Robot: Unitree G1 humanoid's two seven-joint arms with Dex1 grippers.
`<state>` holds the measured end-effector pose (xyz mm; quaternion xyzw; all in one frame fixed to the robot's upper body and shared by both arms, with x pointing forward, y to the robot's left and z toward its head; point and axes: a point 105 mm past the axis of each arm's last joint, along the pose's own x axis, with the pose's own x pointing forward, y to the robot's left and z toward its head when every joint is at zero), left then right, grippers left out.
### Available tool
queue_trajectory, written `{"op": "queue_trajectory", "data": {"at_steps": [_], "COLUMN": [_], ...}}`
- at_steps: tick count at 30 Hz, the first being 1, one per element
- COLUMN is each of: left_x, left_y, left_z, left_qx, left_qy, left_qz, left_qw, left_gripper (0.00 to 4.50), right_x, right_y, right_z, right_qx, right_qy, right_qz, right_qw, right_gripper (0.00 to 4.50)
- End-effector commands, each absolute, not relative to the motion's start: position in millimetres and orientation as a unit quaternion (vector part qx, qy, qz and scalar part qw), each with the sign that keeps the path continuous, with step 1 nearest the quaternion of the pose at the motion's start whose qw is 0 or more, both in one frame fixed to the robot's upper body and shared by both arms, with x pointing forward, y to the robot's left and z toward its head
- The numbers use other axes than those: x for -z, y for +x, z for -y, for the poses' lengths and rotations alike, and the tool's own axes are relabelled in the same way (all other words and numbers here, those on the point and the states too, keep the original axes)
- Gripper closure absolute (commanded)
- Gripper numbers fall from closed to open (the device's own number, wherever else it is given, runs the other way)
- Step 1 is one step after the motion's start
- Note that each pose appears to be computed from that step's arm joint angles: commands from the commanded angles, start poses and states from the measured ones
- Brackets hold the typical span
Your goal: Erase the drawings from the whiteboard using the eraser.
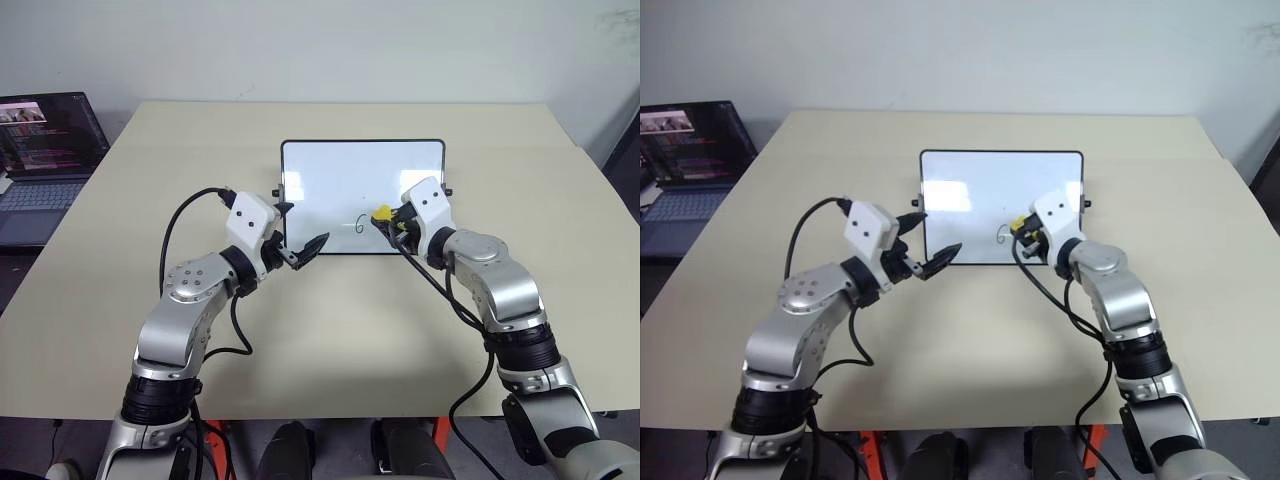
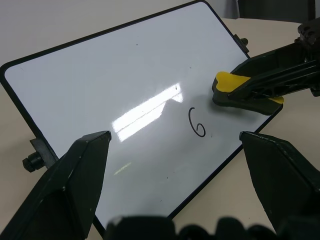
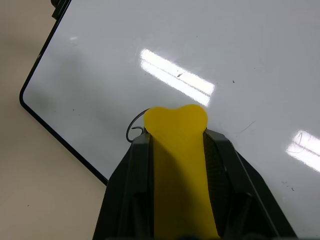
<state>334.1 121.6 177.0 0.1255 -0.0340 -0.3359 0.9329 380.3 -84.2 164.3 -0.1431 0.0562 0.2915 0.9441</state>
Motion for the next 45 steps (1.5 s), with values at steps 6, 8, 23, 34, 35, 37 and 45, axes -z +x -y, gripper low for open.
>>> {"op": "queue_trajectory", "data": {"at_steps": [6,8,23,34,35,37,45], "left_x": [-186.2,-187.7,-184.3,-182.3,-183.0,-184.9,-190.9], "left_y": [329.9,330.2,318.5,316.4,316.1,315.6,317.0], "left_z": [-113.0,-111.9,-115.3,-117.3,-116.9,-116.4,-112.8], "left_qx": [0.348,0.348,0.346,0.344,0.345,0.345,0.350], "left_qy": [0.130,0.130,0.137,0.141,0.141,0.142,0.143], "left_qz": [0.056,0.058,0.054,0.054,0.055,0.056,0.060], "left_qw": [0.927,0.926,0.927,0.927,0.926,0.926,0.924], "left_gripper": [0.00,0.00,0.00,0.00,0.00,0.00,0.00], "right_x": [-200.4,-198.6,-188.5,-148.3,-141.9,-132.5,-129.9], "right_y": [406.5,411.5,418.0,414.2,413.1,410.9,409.7], "right_z": [77.1,72.6,61.6,53.1,52.4,51.3,55.9], "right_qx": [-0.233,-0.233,-0.238,-0.252,-0.255,-0.260,-0.259], "right_qy": [-0.168,-0.173,-0.197,-0.213,-0.215,-0.220,-0.224], "right_qz": [0.052,0.059,0.085,0.062,0.057,0.050,0.049], "right_qw": [0.956,0.955,0.947,0.942,0.941,0.939,0.938], "right_gripper": [3.40,3.40,3.40,3.40,3.40,3.40,3.40]}}
